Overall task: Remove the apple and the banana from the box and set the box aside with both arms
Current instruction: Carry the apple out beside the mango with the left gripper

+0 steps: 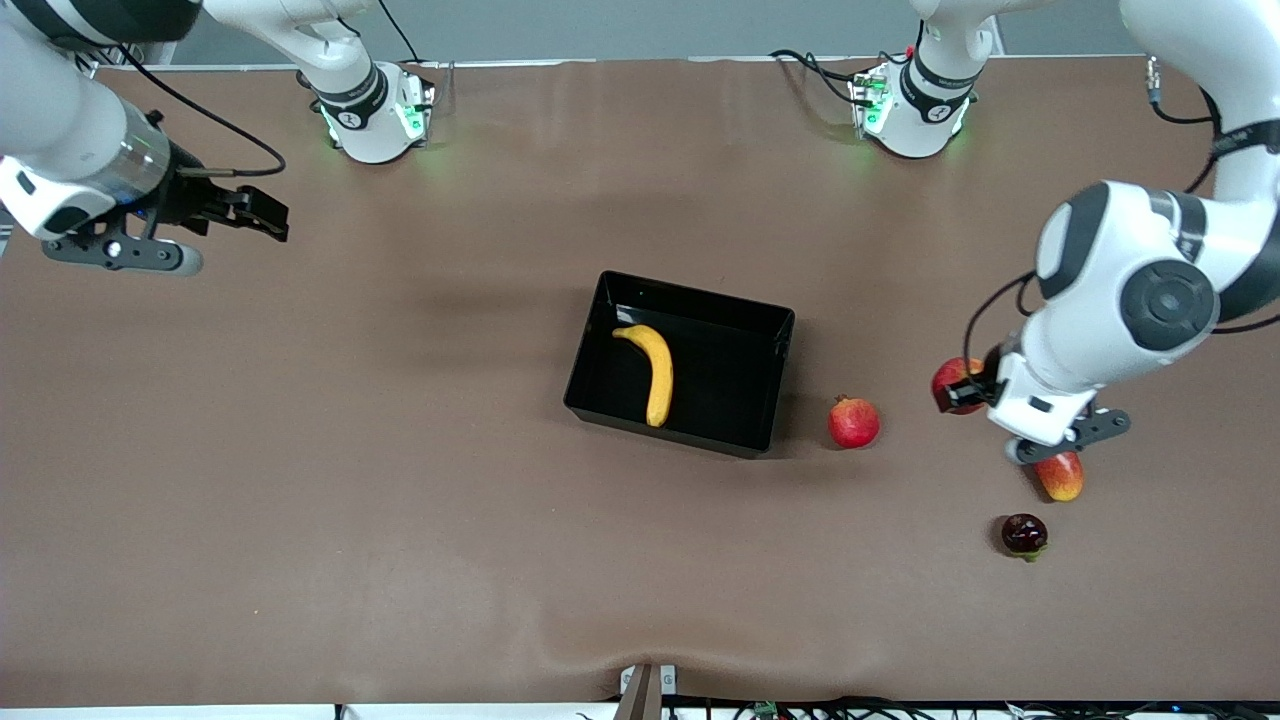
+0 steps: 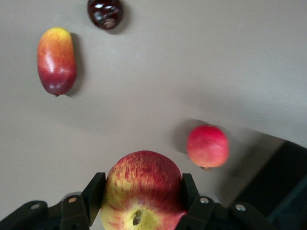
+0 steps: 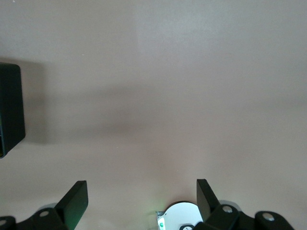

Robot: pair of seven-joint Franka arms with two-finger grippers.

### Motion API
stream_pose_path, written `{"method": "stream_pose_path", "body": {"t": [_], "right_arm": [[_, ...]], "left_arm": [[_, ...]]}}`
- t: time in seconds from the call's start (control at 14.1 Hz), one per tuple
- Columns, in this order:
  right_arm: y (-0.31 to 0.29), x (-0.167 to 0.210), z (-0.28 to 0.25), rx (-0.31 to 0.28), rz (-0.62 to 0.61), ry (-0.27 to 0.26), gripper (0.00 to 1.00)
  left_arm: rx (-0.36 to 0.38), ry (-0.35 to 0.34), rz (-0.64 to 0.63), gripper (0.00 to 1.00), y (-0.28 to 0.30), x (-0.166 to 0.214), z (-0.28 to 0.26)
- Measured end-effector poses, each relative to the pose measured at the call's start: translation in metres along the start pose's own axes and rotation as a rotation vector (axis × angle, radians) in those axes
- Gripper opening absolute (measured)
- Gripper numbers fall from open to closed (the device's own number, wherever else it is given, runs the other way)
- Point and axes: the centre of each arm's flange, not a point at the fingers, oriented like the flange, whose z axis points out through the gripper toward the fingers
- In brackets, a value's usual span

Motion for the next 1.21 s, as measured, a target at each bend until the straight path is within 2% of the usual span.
{"method": "stream_pose_path", "body": {"t": [0.28,0.57,0.85,1.07,1.21], "right_arm": [[-0.004,0.006,0.017,0.002,-0.004,0.012,1.00],[-0.008,0.014,0.026,0.011,-0.008,0.051,1.00],[-0.013,0.028,0.048,0.005,-0.010,0.024,1.00],[-0.016,0.034,0.055,0.006,-0.013,0.029,1.00],[-0.018,0.035,0.054,0.008,-0.015,0.038,1.00]], "left_arm": [[-0.039,-0.012,-0.016,0.69,-0.019,0.027,0.063],[-0.020,-0.021,0.025,0.69,-0.013,0.038,0.130],[-0.022,-0.090,0.032,0.69,-0.010,0.036,0.181],[-0.028,-0.090,0.031,0.69,-0.009,0.038,0.186],[-0.036,-0.077,0.032,0.84,-0.007,0.039,0.182]]}}
